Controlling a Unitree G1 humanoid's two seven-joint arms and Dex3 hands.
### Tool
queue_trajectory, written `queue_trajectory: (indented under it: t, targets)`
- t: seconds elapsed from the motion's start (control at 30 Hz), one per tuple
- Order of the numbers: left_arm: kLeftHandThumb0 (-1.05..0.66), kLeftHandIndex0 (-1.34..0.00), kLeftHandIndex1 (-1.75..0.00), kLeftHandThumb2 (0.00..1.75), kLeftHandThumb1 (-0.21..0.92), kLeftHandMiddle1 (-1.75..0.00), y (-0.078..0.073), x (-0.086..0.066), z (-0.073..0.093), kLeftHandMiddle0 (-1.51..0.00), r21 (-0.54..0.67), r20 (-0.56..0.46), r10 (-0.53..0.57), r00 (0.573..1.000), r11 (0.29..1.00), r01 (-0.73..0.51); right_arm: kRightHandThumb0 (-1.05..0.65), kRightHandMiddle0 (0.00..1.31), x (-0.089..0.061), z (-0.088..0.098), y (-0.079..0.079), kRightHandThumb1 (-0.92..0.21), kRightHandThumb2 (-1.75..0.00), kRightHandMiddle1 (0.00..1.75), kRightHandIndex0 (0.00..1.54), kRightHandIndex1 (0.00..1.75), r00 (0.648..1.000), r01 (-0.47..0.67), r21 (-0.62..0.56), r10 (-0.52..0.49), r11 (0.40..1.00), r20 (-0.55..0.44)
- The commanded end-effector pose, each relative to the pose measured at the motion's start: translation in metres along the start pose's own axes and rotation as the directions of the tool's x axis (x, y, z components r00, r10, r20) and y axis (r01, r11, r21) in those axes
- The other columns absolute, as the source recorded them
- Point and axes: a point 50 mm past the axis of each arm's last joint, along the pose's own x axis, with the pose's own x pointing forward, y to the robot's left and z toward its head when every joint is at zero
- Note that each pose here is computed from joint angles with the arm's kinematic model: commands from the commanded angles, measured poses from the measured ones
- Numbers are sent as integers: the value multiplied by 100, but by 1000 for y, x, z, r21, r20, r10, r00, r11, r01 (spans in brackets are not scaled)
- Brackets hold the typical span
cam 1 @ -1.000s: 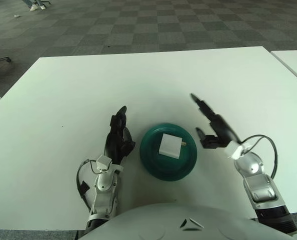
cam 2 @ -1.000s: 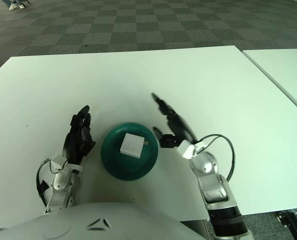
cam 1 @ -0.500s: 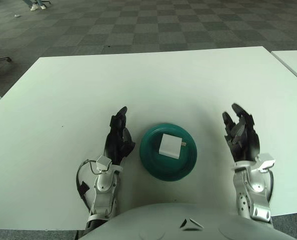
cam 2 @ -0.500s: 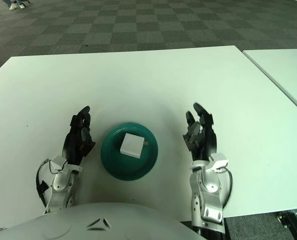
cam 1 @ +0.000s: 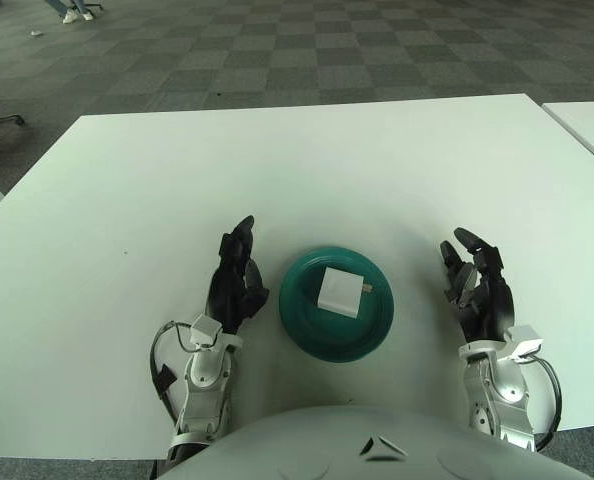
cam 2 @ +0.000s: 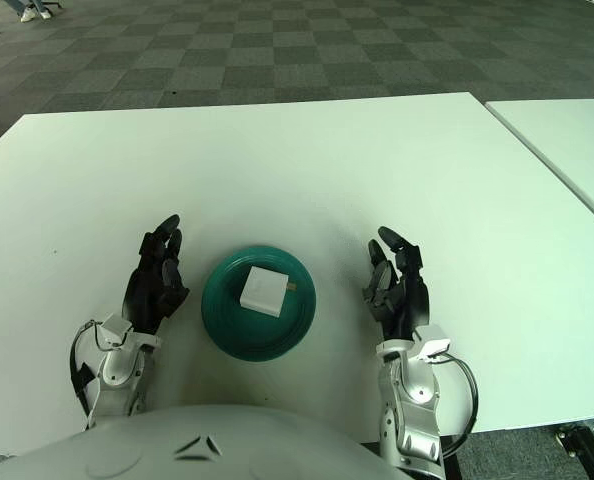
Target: Put the charger into the plate.
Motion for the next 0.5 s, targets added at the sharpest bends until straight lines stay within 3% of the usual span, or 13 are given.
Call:
queue_trajectory:
  t: [0.0, 0.17, 0.47]
  targets:
    - [-85, 0, -56, 98, 92, -1, 12, -22, -21, -17, 26, -147, 39, 988, 999, -35, -91, 4, -9, -13, 7, -92, -80, 96, 33, 3, 999, -17, -4, 17, 1000, -51]
    - [-84, 0, -57, 98, 92, -1, 13, -23, -21, -17, 39, -146, 40, 988, 999, -34, -91, 2, -14, -24, 15, -92, -81, 96, 32, 2, 996, -42, 1, 42, 999, -85]
    - [-84, 0, -60, 98, 92, -1, 14, -25, -19, -18, 56, -148, 30, 989, 998, -22, -88, 0, -13, -25, 26, -92, -86, 96, 32, 2, 995, -61, -42, 58, 997, -77]
